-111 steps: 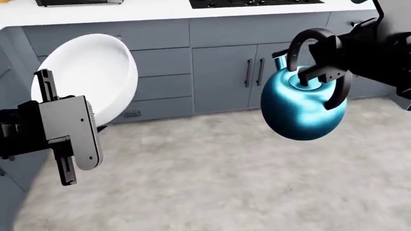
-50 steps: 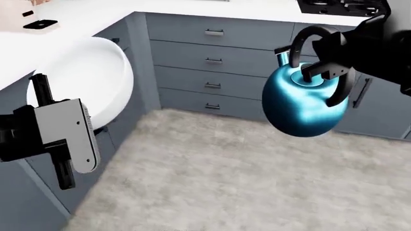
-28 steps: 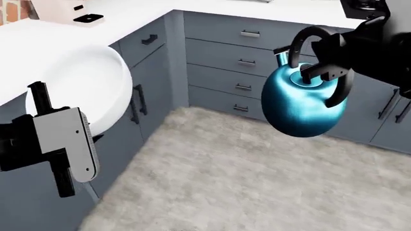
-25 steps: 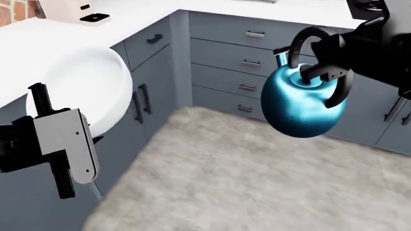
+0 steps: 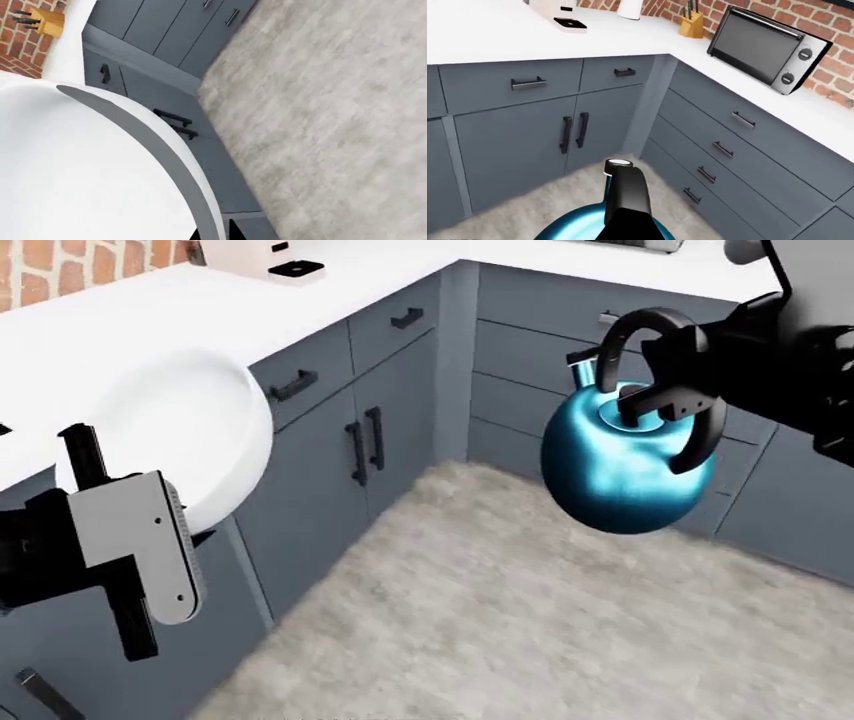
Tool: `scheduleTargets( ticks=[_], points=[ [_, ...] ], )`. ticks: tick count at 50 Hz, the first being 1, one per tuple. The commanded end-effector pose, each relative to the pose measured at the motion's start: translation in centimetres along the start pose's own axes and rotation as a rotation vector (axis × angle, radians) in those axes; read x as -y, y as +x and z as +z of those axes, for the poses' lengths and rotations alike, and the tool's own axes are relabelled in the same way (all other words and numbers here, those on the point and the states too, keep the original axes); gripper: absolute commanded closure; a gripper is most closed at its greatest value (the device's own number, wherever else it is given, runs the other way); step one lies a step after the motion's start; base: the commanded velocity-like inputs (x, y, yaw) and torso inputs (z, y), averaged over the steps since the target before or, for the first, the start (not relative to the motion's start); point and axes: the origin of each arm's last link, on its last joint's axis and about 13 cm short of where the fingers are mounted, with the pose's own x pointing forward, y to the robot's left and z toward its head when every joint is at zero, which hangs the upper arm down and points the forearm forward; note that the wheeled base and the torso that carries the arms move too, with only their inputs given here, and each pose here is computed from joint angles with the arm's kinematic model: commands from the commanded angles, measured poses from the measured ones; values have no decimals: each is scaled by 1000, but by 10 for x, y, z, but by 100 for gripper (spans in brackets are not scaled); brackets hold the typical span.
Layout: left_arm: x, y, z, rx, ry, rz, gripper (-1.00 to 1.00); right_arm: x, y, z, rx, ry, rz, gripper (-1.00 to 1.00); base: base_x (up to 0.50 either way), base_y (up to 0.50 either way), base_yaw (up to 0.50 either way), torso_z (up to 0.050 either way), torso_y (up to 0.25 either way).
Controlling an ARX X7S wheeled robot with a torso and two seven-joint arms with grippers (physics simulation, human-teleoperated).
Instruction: Pick the kettle non electric and bowl and place them in the sink. Then turn on the water.
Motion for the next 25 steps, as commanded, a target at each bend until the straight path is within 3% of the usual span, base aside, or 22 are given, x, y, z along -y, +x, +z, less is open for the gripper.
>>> scheduleTargets(
  ticks=[1,25],
  points=[
    [-7,-6,3,15,28,63,100,5,-2,5,41,-11,-50,100,0,0,500,0,0],
    [-3,-6,2,7,35,65,100,5,-1,-5,39,4,-48,100,0,0,500,1,2]
  ],
)
